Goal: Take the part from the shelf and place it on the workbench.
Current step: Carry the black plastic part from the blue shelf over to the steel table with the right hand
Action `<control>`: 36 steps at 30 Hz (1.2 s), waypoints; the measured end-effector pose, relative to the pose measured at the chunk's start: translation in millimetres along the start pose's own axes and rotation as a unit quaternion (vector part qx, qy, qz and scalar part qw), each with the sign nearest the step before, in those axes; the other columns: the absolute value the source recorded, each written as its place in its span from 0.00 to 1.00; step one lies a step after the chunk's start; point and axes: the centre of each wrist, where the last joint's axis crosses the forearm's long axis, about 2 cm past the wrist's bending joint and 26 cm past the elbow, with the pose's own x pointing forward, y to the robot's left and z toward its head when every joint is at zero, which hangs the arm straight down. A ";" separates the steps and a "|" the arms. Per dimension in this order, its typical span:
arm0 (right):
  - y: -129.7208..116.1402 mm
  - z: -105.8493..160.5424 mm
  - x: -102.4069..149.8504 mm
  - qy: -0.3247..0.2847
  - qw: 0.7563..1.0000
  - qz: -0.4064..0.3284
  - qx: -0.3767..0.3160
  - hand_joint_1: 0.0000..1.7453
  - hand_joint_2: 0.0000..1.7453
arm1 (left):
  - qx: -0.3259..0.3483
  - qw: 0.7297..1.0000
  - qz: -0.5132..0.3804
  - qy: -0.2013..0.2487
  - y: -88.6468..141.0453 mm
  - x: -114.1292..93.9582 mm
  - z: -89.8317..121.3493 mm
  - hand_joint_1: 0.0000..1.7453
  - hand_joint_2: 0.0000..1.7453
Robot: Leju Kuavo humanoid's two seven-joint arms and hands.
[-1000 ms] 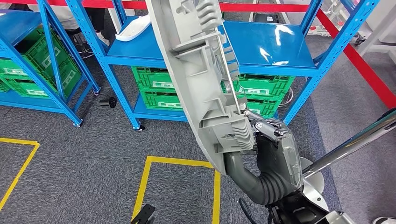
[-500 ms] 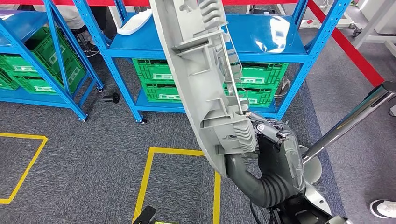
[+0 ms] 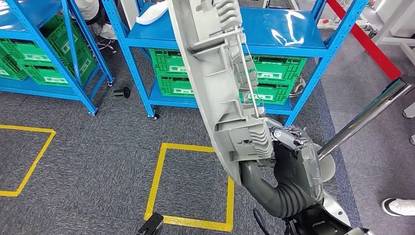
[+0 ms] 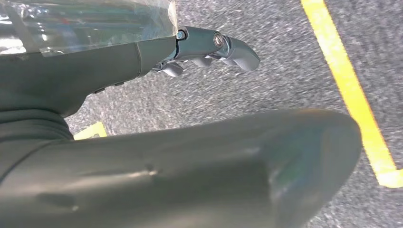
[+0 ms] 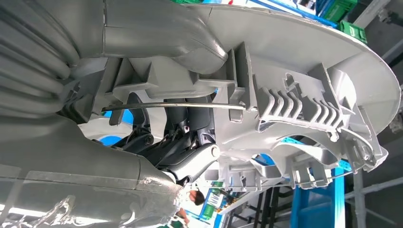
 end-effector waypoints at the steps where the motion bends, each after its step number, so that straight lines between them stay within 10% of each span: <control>1: -0.1 -0.2 0.1 0.000 1.000 0.000 0.000 1.00 1.00 | 0.000 1.000 0.000 0.000 -0.1 0.3 0.0 0.00 1.00; 36: -2.4 -3.0 -3.4 0.001 1.000 -0.003 0.009 1.00 1.00 | -0.009 1.000 -0.004 -0.006 0.1 4.2 -0.9 0.00 1.00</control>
